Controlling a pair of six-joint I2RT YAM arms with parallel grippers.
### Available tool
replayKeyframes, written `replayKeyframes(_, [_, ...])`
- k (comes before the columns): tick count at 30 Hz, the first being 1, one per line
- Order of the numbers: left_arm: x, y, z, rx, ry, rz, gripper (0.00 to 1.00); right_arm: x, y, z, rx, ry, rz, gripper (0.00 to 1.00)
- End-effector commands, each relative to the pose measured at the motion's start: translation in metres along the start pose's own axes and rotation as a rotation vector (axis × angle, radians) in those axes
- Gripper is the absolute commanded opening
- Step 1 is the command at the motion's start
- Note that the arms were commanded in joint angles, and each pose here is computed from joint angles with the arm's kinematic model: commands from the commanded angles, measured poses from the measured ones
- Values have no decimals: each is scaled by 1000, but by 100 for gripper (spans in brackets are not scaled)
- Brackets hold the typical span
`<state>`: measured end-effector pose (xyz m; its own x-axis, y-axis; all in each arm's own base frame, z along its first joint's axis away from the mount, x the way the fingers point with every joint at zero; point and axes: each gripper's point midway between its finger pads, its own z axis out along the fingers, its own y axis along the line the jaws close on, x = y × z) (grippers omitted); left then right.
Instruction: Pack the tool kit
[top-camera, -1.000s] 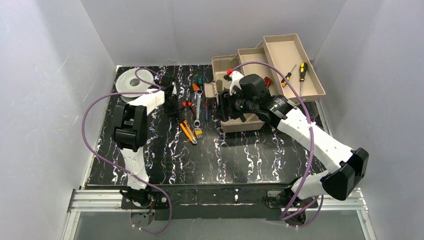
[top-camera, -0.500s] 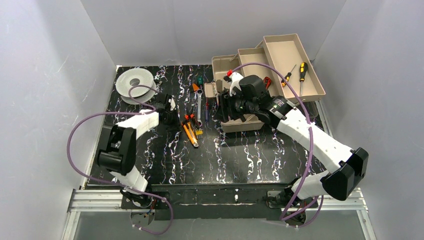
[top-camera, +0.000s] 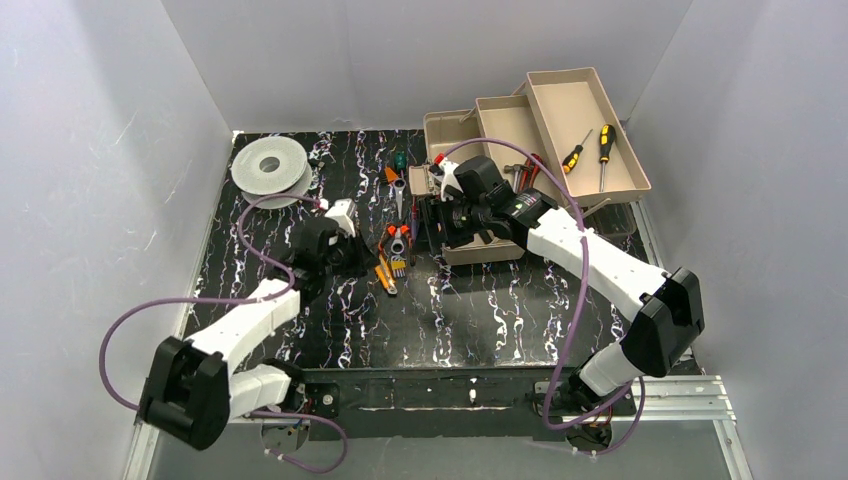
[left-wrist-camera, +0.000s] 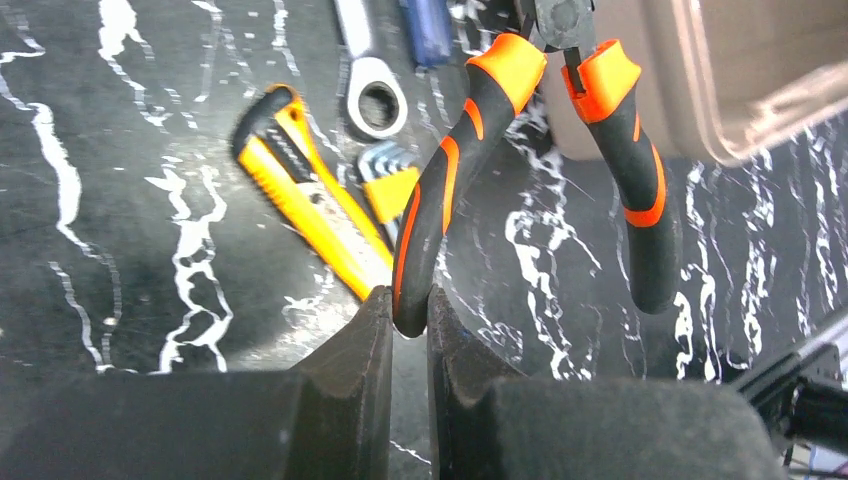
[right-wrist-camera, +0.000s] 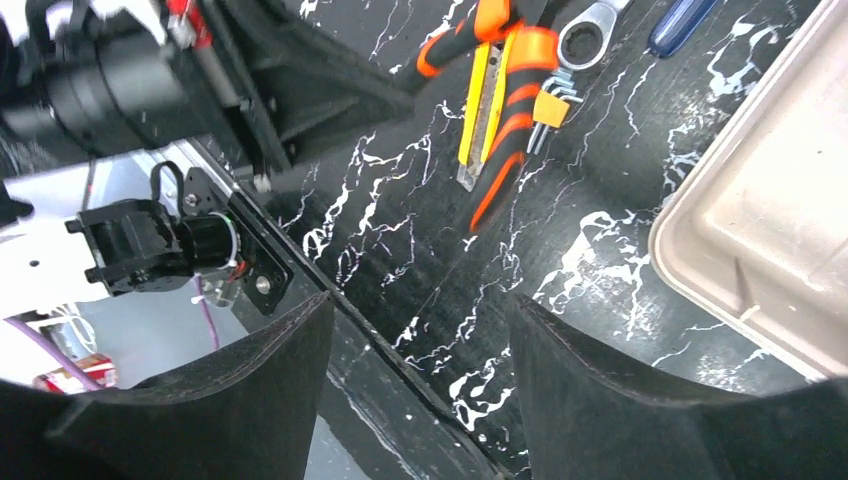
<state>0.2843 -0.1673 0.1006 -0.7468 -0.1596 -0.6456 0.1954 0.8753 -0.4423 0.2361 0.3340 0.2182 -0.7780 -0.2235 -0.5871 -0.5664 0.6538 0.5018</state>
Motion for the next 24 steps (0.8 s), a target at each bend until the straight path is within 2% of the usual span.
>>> replayKeyframes(1, [-24,-31,-19,116,-205,76,0,-22,25,-7,-81,-68,37,73])
replayKeyframes(10, [-26,-58,-49,254,-318,114,0,-26,19,-1,-51,-85,60,73])
replayKeyframes(16, [-25,-76,-60,348,-335,117,0,-27,26,4,-94,-70,62,63])
replayKeyframes(19, [-25,-82,-62,380,-330,117,0,-27,28,6,-107,-64,61,49])
replayKeyframes(21, [-25,-84,-61,388,-326,116,0,-27,30,6,-118,-62,58,31])
replayKeyframes(23, [-24,-84,-59,386,-318,114,0,-29,30,6,-118,-65,53,7])
replayKeyframes(24, [-24,-83,-58,381,-317,109,6,-30,29,6,-108,-72,51,1])
